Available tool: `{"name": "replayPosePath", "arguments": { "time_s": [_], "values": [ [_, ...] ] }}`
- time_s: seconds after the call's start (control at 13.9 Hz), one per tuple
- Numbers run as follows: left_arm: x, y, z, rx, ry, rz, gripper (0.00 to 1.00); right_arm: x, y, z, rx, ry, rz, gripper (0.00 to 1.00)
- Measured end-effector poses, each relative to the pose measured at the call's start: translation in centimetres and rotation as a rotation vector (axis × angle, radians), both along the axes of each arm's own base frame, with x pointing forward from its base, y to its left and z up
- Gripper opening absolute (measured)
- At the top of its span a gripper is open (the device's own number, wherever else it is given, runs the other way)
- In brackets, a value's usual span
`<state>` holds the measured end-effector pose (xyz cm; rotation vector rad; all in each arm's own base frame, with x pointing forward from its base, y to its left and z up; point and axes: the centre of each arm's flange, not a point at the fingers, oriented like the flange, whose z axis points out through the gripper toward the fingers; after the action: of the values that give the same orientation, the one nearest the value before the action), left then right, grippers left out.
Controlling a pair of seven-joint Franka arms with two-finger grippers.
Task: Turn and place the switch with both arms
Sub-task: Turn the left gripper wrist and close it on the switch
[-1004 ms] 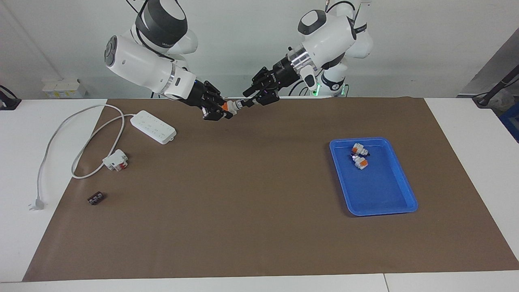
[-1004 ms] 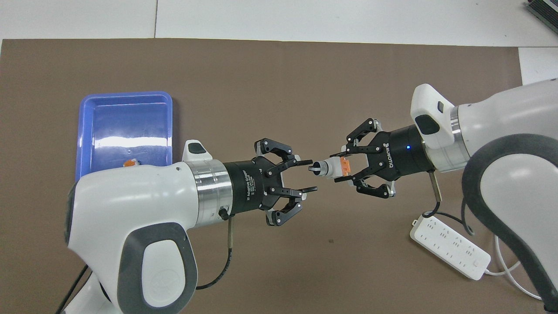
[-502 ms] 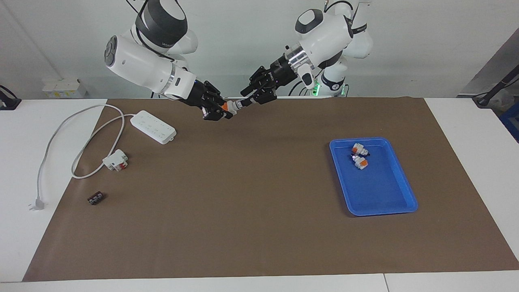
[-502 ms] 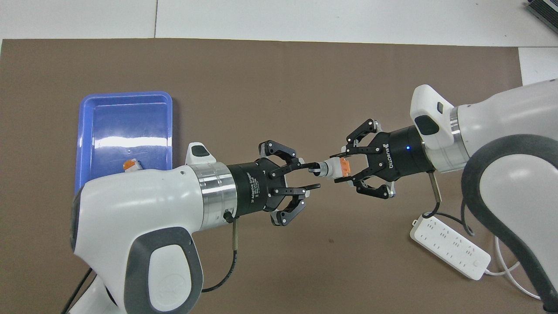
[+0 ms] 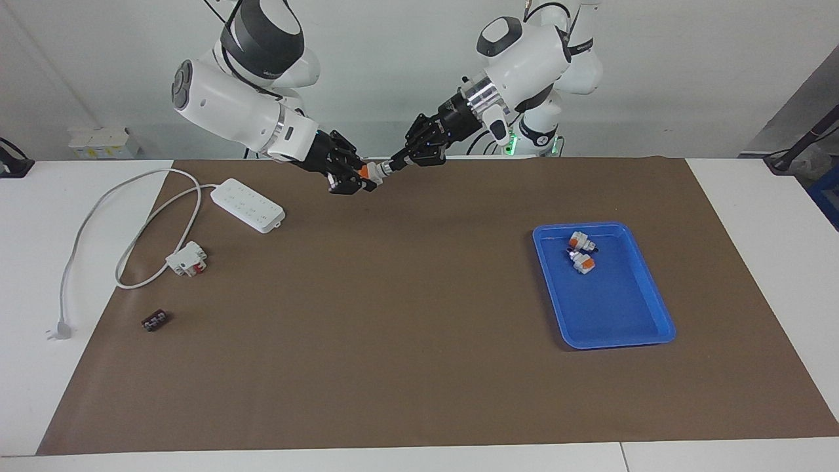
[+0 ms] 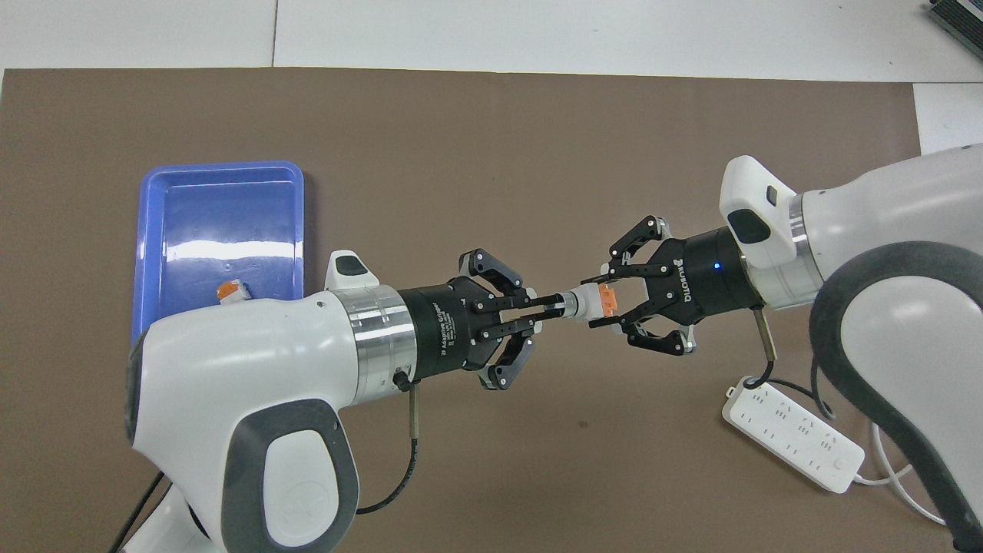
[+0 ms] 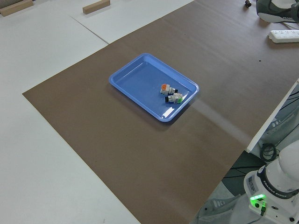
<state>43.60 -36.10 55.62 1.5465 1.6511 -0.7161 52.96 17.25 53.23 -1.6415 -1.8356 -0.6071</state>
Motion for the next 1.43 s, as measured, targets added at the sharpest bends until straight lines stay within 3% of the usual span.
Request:
{"name": "replayPosePath", "arguments": {
  "time_s": [0.22, 0.36, 0.93, 1.22, 1.43],
  "values": [
    [-0.03, -0.03, 0.00, 0.012, -0.063, -0.044, 0.09, -0.02, -0.01, -0.01, 0.000, 0.000, 0.000, 0.42],
    [-0.03, -0.04, 0.02, 0.025, -0.135, -0.093, 0.09, -0.03, -0.01, 0.00, 0.000, 0.000, 0.000, 0.42],
    [-0.01, -0.01, 0.10, 0.108, -0.593, -0.403, 0.09, -0.05, 0.03, 0.04, 0.000, -0.002, -0.001, 0.42],
    [-0.01, -0.02, 0.17, 0.139, -0.761, -0.516, 0.09, -0.04, 0.05, 0.05, -0.001, -0.003, -0.001, 0.42],
    [-0.02, -0.05, 0.23, 0.168, -0.918, -0.621, 0.09, -0.04, 0.04, 0.05, -0.001, -0.003, -0.001, 0.42]
  ]
}}
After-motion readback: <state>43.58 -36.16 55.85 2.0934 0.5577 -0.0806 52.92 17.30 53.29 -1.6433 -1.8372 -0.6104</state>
